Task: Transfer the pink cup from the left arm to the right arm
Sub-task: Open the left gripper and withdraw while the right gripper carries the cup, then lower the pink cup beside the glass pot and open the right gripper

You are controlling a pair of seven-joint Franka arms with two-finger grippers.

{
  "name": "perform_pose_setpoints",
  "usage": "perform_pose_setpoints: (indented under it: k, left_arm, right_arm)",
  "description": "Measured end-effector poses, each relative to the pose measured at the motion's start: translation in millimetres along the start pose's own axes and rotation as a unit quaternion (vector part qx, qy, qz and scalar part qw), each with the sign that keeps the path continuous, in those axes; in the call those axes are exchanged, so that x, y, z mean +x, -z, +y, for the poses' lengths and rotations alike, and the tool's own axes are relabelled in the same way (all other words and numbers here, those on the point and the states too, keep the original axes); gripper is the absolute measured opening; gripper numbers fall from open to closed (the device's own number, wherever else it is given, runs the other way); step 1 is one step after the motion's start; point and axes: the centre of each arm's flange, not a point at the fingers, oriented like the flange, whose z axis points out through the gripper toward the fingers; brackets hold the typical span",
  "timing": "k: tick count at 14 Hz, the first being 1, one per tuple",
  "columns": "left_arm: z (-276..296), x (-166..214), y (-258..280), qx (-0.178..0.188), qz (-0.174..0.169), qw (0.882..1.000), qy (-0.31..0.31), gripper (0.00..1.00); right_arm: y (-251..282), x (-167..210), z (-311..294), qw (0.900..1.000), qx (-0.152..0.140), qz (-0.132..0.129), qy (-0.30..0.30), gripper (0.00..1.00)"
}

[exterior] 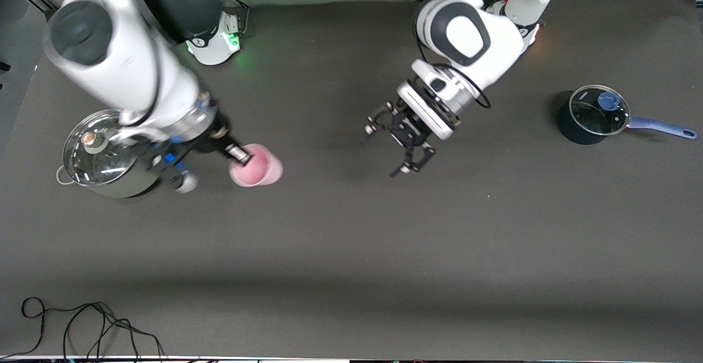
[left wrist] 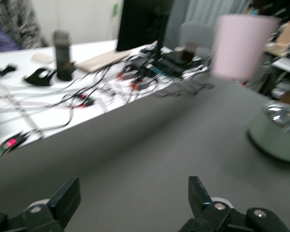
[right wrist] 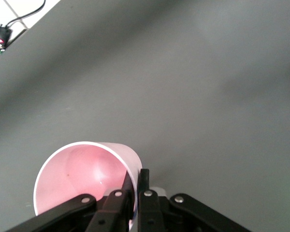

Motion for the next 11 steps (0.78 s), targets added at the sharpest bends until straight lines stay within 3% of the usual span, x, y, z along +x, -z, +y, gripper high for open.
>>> perform_pose_setpoints:
  k: [5, 8, 11]
  left_arm:
    - [-78, -43, 5, 0.045, -0.033, 0.997, 0.057, 1.0]
    - [-116, -60, 12, 0.061, -0.039, 0.994, 0.083, 1.0]
    - [-143, -65, 16, 0.061, -0.029, 0.993, 0.096, 1.0]
  right_arm:
    - [-16, 99, 99, 0.995, -0.028, -0.034, 0.089, 0.06]
    - [-42, 129, 144, 0.99, -0.047, -0.057, 0.123, 0.06]
    - [-77, 145, 181, 0.987, -0.046, -0.057, 0.142, 0.06]
